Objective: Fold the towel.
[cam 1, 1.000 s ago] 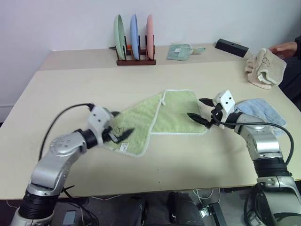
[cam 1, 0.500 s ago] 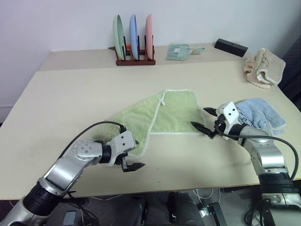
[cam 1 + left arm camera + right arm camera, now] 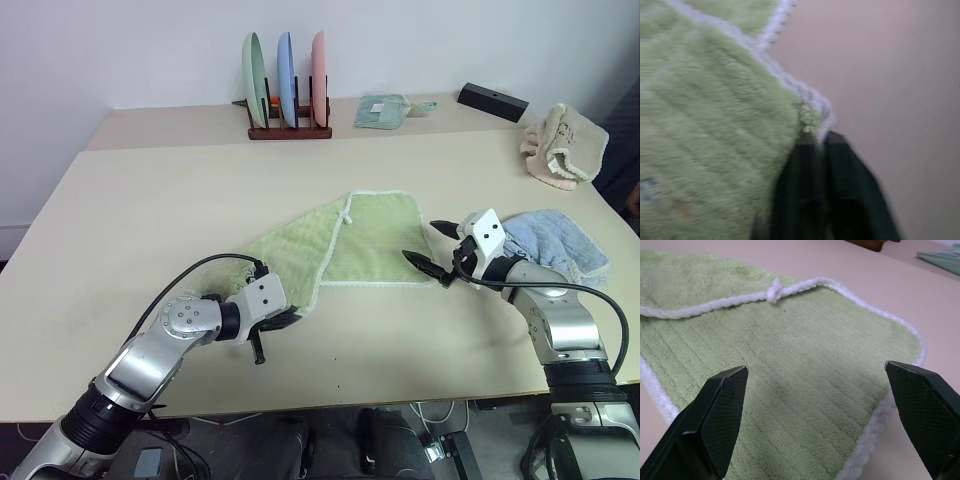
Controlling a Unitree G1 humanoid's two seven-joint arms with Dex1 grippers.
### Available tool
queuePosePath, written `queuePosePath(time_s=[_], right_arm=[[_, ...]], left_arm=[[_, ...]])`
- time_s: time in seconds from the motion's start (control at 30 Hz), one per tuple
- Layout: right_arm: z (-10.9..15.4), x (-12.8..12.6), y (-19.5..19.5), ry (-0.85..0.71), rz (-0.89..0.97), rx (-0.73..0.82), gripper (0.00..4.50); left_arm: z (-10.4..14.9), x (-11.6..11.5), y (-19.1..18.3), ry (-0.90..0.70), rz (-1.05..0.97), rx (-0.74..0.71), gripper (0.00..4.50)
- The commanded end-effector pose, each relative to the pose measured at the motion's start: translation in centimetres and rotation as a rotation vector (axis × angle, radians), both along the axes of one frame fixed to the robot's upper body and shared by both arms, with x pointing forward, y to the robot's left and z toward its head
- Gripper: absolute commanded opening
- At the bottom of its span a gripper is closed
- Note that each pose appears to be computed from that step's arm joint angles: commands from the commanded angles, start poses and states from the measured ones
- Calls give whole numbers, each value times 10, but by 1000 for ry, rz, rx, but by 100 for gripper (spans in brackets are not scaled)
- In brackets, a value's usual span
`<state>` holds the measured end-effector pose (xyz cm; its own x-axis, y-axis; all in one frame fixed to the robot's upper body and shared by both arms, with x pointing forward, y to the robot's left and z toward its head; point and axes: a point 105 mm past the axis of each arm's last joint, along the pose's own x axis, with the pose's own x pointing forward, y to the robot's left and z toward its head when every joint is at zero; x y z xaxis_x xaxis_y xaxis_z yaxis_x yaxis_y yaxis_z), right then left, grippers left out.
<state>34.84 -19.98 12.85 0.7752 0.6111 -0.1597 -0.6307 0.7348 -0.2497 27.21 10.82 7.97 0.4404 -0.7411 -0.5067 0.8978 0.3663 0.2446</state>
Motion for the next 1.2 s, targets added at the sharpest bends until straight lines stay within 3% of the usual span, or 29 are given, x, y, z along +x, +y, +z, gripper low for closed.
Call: queuePosePath(time_s=[0.03,0.23,0.27,0.37,0.53,0.77,1.2], right_arm=[[16,3,6,-52,21,-3,450],[24,6,9,-66,29,-17,450],[29,11,9,-83,24,-62,450],[48,30,11,-162,17,-196,450],[50,45,12,-187,49,-342,450],[29,55,13,-216,164,-589,450],[40,84,68,-493,299,-851,450]], left_arm=[[-1,12,24,-31,101,39,4],[24,12,33,-88,107,-29,4],[31,-3,42,-27,91,-64,4],[27,-47,74,128,49,9,4],[15,-63,103,182,143,66,4],[12,-58,115,132,253,39,4],[1,-59,103,140,225,28,4]])
